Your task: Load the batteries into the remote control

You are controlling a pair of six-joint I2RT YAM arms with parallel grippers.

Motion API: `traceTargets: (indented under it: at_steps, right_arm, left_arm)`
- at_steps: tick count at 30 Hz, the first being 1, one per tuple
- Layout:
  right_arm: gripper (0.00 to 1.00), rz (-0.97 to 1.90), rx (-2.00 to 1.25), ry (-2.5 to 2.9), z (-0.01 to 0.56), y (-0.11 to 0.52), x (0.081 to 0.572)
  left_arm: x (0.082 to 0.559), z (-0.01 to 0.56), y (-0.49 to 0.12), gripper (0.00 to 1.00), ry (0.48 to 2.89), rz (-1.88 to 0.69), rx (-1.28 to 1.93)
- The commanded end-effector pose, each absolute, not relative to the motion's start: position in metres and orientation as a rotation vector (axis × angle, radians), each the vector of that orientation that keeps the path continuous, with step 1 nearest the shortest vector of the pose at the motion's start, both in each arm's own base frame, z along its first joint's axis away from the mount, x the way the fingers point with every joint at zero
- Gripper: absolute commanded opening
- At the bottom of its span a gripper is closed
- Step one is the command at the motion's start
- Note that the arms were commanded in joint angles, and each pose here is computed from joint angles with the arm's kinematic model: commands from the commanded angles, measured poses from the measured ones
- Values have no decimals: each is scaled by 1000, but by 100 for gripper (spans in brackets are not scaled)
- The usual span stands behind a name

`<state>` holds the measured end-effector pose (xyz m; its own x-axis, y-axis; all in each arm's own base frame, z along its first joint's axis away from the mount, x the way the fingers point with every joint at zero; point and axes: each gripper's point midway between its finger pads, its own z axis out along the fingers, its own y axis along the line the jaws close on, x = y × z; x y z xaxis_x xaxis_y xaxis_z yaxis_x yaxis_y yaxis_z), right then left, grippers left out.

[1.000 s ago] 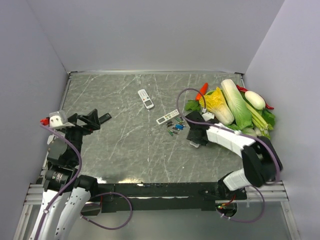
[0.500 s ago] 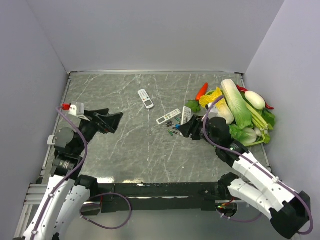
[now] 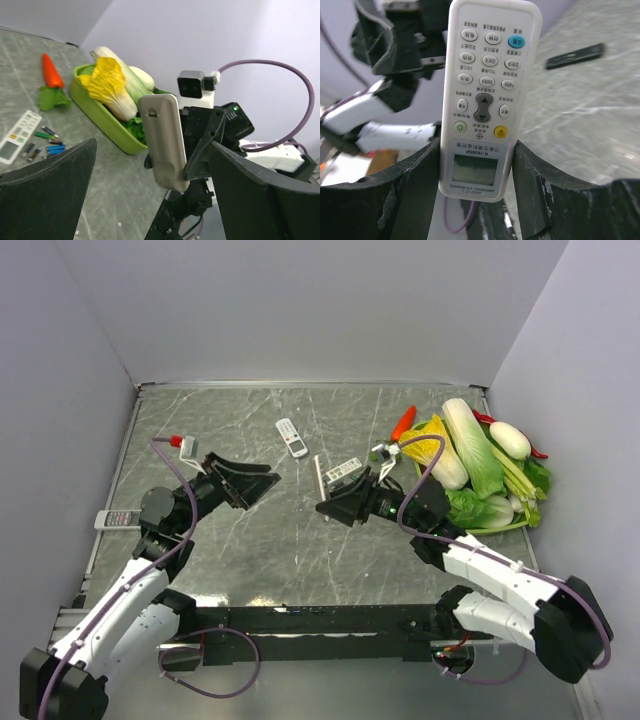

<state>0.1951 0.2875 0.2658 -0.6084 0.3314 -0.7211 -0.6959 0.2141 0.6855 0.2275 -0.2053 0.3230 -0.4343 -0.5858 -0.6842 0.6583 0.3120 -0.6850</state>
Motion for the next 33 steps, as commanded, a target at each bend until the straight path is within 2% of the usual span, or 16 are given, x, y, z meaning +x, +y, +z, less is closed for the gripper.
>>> traceTargets:
  at_steps: [1,19,21,24,25,27,28,30,31,33]
  right_arm:
    - [1,1715,-531,1384,318,305,164]
    - [2,1864,-613,1347,321,333,153]
    - [3,1873,-610,1363,318,335,154]
    - [4,1888,-616,1371,314,338,155]
    - [4,1895,-616,1372,313,339,155]
    - [6,1915,-616,1379,310,340,155]
    - [6,1921,-615,1379,309,341,155]
    - [7,1934,-611,1383,307,342,156]
    - [11,1939,-607,1388,306,342,156]
    - [16,1936,-605,1399,303,343,157]
  left_arm:
    - [216,355,-218,97,1341,-1489,129]
    - [211,338,-253,99,1400,-1626,104]
    - [210,336,-254,96,1407,-1620,105]
    - [210,336,-253,85,1407,-1614,86]
    - [210,336,-252,76,1409,-1612,81]
    - [210,336,-253,65,1416,-1611,73]
    - [210,334,-253,52,1421,-1608,71]
    - [212,332,-253,41,1438,-1595,52]
    - [213,331,-252,30,1441,-1587,43]
    - [216,327,-250,21,1464,-1560,4]
